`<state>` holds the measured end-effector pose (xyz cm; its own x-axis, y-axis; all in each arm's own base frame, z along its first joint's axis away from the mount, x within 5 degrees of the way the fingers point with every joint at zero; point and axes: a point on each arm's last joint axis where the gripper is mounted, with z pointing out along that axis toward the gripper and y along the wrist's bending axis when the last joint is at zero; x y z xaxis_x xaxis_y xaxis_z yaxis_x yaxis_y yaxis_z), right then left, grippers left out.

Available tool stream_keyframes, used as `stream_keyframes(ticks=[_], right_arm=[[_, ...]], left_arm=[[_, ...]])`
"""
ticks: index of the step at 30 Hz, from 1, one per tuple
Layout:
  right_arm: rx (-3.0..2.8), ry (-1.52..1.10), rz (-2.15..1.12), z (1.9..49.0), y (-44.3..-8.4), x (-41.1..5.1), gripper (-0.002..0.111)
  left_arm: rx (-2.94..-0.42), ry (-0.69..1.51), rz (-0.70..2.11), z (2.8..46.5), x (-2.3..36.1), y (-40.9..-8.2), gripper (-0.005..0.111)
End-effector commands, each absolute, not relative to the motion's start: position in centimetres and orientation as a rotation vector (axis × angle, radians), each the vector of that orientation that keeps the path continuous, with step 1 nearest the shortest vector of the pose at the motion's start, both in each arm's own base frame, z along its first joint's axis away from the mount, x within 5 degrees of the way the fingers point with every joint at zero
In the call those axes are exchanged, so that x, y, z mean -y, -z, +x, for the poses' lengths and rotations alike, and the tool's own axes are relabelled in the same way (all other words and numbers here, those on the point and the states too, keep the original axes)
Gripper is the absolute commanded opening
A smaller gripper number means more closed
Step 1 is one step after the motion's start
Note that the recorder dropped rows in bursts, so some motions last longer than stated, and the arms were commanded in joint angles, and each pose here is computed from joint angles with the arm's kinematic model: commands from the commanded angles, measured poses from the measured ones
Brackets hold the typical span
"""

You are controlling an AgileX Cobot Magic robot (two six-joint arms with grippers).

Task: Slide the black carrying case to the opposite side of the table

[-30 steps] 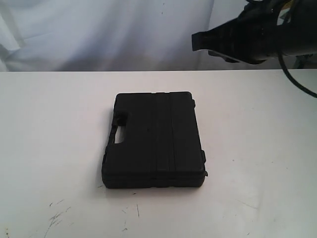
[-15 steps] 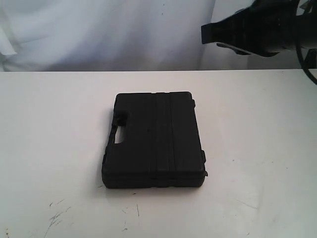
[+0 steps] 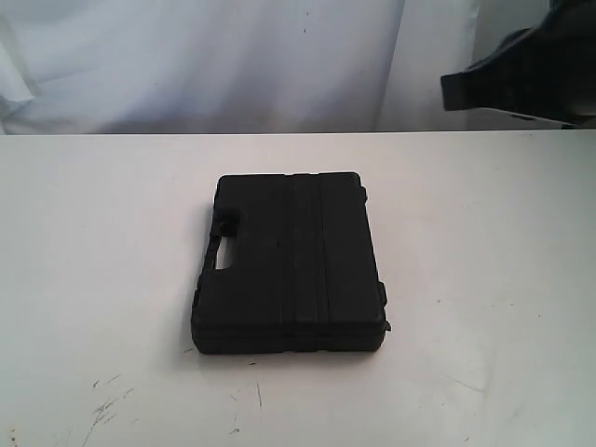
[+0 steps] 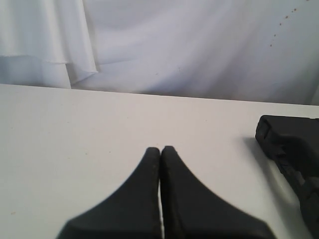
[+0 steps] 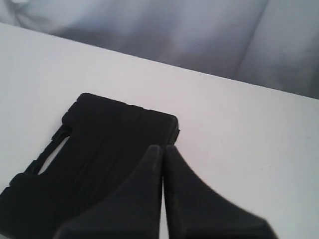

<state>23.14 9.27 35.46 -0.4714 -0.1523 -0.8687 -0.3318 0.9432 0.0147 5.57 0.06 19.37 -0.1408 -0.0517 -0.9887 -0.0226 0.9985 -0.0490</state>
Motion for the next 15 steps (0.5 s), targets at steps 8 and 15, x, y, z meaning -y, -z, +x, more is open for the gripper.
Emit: stream_keyframes(ticks=[8,15], right_arm=[[-1.899,-0.145,-0.038,15.9,-31.9,-2.2,0.0],[-1.78,-0.089,0.098,10.5,-29.1,-0.1,0.0]], left_arm=[[-1.704,0.027,-0.058,5.6,-0.1,-19.3,0.0],[-1.704,0.027,-0.058,5.6,-0.1,-19.3,0.0]])
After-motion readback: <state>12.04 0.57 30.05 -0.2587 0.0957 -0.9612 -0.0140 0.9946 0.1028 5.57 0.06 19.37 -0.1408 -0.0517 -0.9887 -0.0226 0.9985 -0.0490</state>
